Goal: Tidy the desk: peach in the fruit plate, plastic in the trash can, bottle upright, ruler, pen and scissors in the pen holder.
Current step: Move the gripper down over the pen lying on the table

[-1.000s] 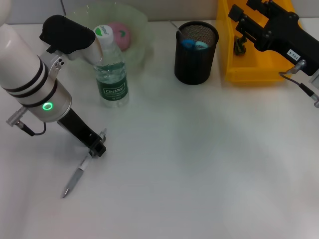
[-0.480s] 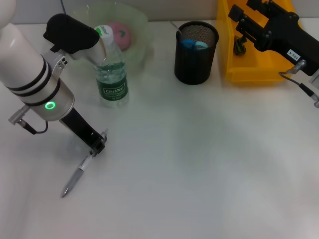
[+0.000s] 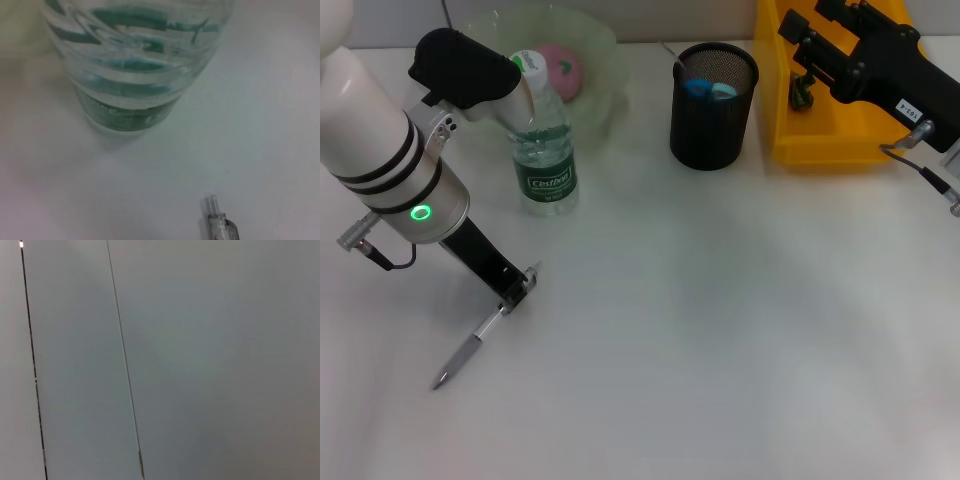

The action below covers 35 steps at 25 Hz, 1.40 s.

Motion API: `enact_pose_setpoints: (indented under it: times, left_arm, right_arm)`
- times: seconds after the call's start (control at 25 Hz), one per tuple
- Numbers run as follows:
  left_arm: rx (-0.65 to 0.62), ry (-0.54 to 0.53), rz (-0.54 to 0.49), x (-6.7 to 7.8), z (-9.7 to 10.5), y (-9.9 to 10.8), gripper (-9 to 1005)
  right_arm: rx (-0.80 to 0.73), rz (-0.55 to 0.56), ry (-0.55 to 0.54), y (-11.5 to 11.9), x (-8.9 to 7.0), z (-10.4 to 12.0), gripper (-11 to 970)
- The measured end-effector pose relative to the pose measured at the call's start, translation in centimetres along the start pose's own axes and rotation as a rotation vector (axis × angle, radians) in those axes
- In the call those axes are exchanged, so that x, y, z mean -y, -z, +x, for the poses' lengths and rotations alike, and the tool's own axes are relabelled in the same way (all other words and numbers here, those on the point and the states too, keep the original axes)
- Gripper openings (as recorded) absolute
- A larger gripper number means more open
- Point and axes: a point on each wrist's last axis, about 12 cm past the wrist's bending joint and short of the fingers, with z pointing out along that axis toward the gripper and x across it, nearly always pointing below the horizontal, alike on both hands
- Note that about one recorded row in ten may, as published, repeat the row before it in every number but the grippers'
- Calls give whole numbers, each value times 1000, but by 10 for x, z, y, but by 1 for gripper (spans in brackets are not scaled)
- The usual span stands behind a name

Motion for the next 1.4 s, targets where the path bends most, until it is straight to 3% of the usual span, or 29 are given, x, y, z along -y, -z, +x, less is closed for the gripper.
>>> enact_pose_setpoints:
  times: [0.8, 1.4]
  left_arm:
    - [17, -16, -12, 1, -2, 6, 104]
    - [10, -36, -7, 6, -6, 12, 146]
  right_arm:
    - [-5, 6, 0, 0, 1, 1, 604]
    - [-5, 6, 0, 0, 1, 1, 603]
